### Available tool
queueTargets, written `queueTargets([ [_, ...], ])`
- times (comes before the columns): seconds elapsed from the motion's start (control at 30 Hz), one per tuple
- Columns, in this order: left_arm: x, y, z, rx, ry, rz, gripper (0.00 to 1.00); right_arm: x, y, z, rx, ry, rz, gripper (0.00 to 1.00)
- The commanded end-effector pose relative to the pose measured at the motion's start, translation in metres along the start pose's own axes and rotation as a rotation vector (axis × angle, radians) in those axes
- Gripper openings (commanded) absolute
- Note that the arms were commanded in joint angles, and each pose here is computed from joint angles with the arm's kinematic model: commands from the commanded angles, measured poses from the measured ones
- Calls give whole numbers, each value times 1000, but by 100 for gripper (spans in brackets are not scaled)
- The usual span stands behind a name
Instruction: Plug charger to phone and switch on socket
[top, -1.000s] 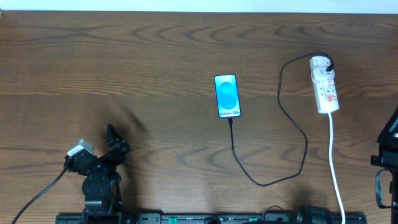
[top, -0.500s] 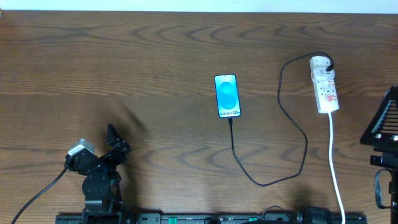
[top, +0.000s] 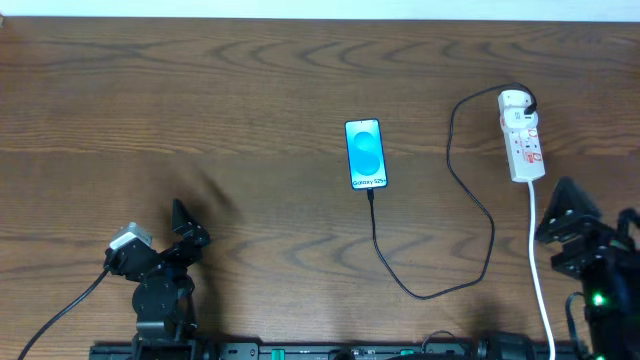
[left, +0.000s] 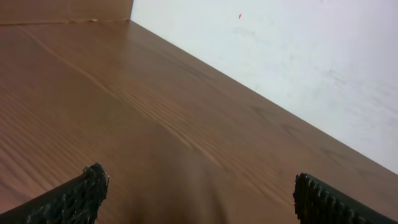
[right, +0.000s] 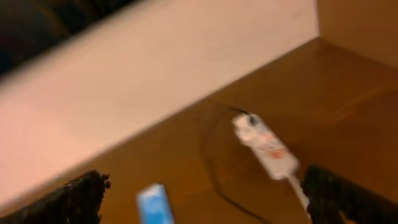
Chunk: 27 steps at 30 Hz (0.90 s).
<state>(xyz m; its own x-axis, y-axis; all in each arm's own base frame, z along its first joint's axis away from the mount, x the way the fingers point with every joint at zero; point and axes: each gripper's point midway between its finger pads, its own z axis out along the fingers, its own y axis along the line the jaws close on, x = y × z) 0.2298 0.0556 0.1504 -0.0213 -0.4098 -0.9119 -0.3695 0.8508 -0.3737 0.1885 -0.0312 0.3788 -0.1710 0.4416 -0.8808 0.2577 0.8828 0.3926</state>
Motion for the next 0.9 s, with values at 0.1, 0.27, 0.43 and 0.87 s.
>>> queueTargets([
  [0.1,13,7,3,-23,27,30,98,60,-31,57,72,109,-163,99],
  [0.27,13,7,3,-23,27,30,98,94,-22,107,-86,39,-158,99],
  [0.43,13,7,3,-23,27,29,98,134,-21,132,-233,-62,-125,99],
  [0.87,13,7,3,-23,27,30,98,189,-60,110,-160,-157,-117,99],
])
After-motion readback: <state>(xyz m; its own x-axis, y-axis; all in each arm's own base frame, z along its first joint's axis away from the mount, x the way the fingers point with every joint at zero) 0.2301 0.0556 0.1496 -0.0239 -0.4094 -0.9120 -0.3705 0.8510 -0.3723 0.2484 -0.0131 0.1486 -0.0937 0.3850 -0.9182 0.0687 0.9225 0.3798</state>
